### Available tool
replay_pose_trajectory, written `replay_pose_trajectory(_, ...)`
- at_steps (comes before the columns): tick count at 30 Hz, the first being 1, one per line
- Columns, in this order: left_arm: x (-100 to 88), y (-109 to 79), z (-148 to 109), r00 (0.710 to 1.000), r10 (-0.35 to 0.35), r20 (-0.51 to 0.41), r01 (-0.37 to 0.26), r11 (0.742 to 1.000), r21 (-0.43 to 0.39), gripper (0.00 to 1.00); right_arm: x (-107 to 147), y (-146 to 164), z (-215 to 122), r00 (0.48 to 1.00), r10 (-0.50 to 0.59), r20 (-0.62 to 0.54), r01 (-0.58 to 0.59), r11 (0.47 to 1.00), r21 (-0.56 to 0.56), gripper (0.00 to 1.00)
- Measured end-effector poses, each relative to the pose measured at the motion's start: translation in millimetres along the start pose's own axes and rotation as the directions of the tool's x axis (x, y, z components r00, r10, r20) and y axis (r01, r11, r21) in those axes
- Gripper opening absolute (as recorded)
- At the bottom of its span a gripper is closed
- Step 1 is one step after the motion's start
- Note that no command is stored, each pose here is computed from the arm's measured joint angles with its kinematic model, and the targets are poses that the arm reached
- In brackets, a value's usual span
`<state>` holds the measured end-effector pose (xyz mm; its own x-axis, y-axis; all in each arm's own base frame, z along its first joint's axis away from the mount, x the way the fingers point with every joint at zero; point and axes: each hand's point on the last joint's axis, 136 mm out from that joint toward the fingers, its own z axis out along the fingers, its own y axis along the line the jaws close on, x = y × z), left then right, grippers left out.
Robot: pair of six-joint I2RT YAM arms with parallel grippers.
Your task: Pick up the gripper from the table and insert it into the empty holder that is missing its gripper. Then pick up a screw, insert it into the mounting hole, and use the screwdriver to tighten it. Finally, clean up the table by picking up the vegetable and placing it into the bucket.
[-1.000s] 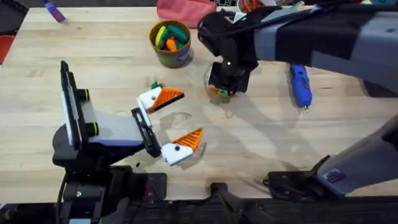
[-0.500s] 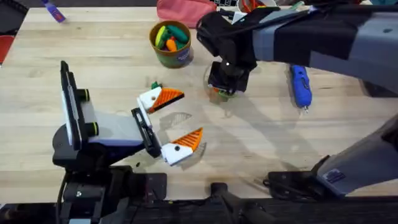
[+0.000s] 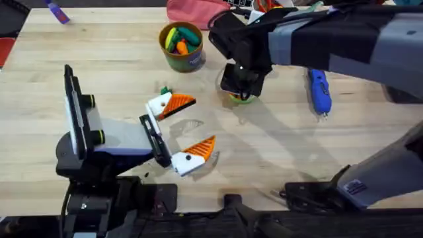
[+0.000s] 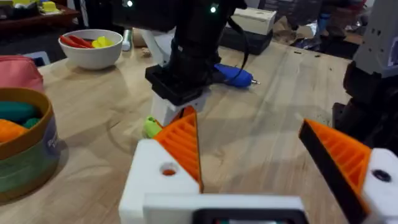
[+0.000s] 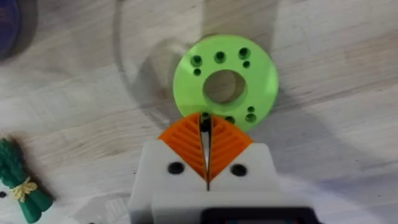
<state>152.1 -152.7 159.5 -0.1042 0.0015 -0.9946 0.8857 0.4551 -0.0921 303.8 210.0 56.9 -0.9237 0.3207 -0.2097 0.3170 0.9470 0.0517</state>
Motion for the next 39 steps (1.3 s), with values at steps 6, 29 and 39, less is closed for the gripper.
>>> replay_pose_trajectory(6, 0.0, 0.0, 0, 1.0, 0.0, 0.0, 0.0, 1.0, 0.0, 0.985, 0, 0, 0, 1.0, -0.009, 0.0, 0.009, 1.0, 0.001, 0.007)
replay_pose_trajectory(29, 0.1, 0.0, 0, 1.0, -0.001, 0.0, 0.001, 1.0, 0.0, 0.985, -15, 34, -186, 0.856, -0.487, 0.171, 0.513, 0.841, -0.173, 0.007)
replay_pose_trajectory(39, 0.0, 0.0, 0, 1.0, 0.0, 0.0, 0.0, 1.0, 0.0, 0.985, -21, 45, -266, 0.717, -0.61, 0.337, 0.692, 0.683, -0.235, 0.007)
